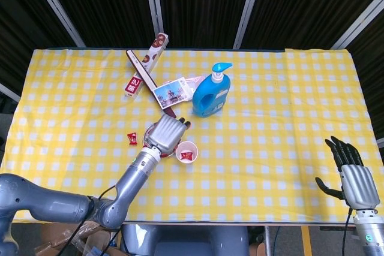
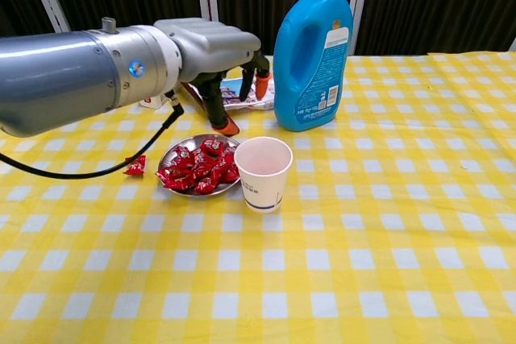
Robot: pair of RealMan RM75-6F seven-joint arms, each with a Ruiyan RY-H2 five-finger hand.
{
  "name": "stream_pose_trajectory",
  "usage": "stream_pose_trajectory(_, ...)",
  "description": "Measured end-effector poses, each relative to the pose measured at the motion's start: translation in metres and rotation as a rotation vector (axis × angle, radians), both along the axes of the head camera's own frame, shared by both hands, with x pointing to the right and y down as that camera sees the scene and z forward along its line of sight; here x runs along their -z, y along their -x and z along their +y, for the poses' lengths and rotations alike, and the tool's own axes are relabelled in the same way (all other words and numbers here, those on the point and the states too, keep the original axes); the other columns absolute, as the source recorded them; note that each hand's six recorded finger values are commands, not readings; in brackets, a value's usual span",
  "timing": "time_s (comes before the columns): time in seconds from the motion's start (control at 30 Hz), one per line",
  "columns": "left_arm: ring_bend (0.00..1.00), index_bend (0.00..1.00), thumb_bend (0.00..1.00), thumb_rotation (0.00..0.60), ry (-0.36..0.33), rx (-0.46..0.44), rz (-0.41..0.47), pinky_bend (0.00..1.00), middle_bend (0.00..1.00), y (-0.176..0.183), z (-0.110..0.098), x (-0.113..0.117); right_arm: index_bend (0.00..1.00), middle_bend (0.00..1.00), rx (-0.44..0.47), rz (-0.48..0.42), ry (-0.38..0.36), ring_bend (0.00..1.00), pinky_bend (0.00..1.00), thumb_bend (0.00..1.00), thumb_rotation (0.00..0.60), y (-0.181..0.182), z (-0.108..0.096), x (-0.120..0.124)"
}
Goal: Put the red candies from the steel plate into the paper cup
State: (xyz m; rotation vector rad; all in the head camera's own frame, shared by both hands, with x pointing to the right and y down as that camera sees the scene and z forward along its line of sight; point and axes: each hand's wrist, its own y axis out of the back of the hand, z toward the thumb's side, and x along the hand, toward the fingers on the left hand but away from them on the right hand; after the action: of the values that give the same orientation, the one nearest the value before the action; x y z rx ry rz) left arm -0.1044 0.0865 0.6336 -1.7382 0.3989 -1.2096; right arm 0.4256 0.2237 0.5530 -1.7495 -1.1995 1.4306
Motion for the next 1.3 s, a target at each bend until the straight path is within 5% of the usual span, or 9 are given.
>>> stream_pose_trajectory(0.4, 0.84, 0.22, 0.17, 0.600, 0.103, 0.072, -0.166, 0.90, 0.25, 0.055, 0.002, -0.043, 0.00, 0.00, 0.004, 0.001, 0.004, 0.00, 0.00, 0.34, 0.600, 0.002, 0.000, -0.001)
stream_pose_trajectory(1.3, 0.84, 0.29, 0.18, 0.600, 0.151, 0.050, -0.220, 0.90, 0.31, 0.038, 0.017, -0.089, 0.00, 0.00, -0.001, -0.009, 0.014, 0.00, 0.00, 0.34, 0.600, 0.001, 0.000, -0.002)
